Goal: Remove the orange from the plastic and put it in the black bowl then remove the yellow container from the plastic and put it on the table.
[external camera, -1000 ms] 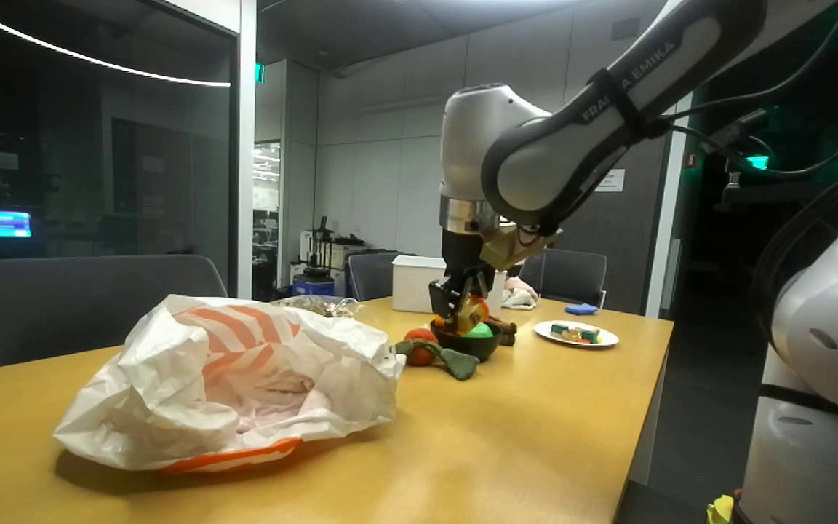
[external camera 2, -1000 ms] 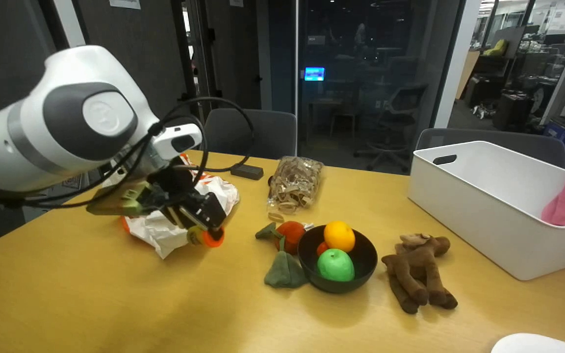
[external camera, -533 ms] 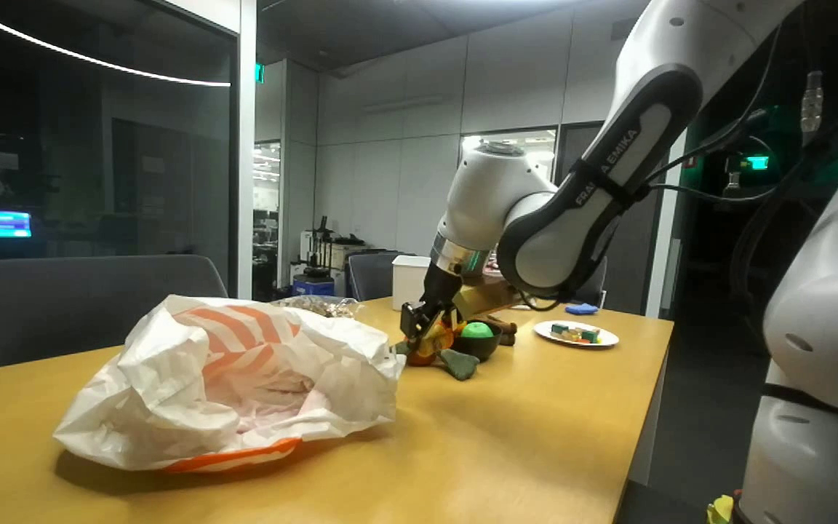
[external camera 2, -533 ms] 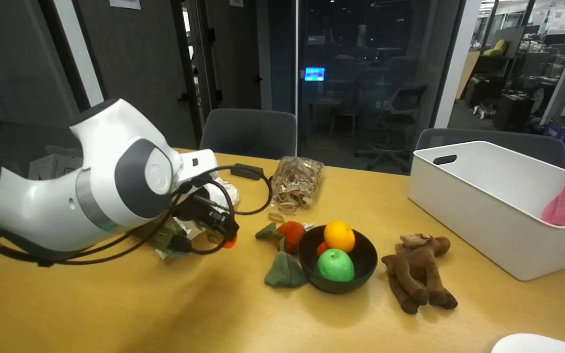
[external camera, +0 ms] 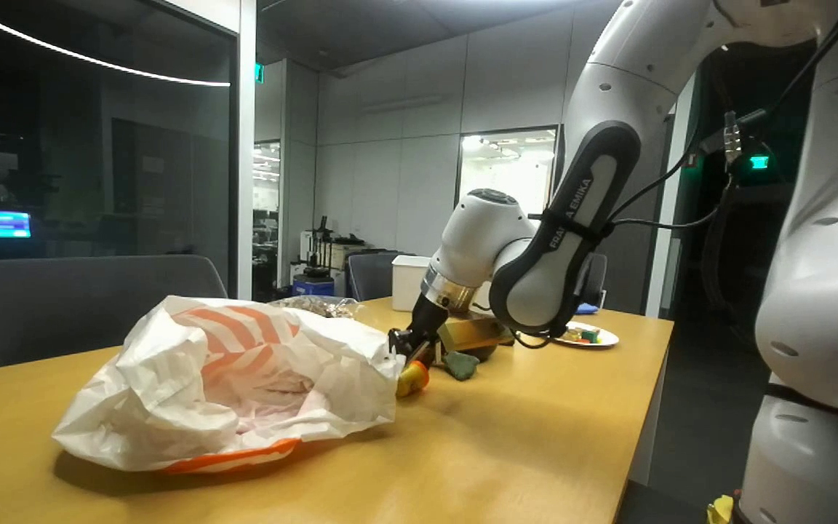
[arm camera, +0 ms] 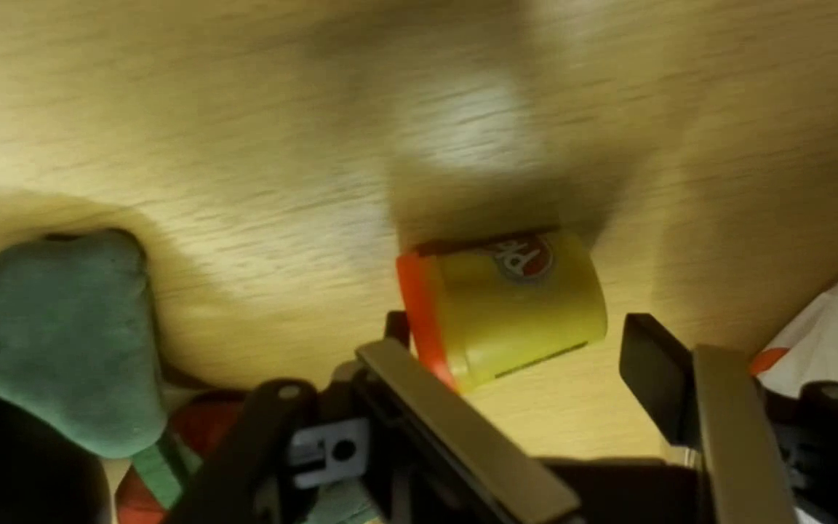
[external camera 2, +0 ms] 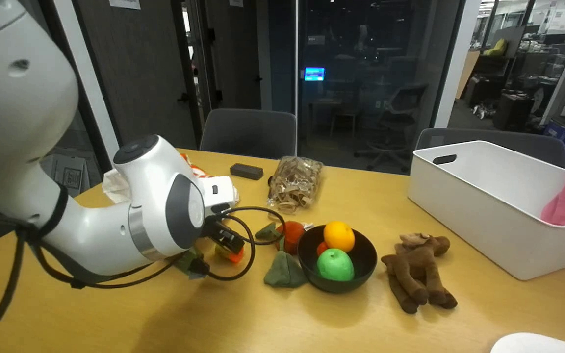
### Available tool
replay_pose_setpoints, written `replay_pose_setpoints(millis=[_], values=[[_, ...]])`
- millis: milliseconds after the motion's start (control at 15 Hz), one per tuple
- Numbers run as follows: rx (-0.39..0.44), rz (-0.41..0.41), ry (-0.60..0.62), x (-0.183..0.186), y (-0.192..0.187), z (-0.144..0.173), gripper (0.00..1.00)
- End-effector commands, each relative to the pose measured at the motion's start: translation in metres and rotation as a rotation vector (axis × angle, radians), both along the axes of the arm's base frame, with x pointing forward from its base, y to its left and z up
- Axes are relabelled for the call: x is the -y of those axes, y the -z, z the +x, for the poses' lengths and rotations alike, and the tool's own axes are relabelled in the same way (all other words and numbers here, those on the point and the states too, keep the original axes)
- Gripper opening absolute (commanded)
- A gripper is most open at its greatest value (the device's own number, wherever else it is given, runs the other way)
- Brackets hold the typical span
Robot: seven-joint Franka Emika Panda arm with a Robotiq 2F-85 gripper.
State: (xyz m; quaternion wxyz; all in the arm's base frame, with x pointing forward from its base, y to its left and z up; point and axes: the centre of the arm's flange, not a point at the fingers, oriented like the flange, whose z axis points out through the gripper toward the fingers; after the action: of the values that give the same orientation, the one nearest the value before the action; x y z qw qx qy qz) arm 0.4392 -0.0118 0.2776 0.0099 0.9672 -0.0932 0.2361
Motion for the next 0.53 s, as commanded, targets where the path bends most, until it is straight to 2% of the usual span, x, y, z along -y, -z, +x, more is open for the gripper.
replay_pose_setpoints(millis=[0, 267, 467], values=[[-0.029, -0.005, -0.040, -0.022, -0.012, 0.012, 1.00], [-0.157, -0.092, -0.076, -0.071, -0.044, -0.003, 1.00], [-0.291, -0.179, -0.070, -0.098, -0.062, -0.012, 1.00]])
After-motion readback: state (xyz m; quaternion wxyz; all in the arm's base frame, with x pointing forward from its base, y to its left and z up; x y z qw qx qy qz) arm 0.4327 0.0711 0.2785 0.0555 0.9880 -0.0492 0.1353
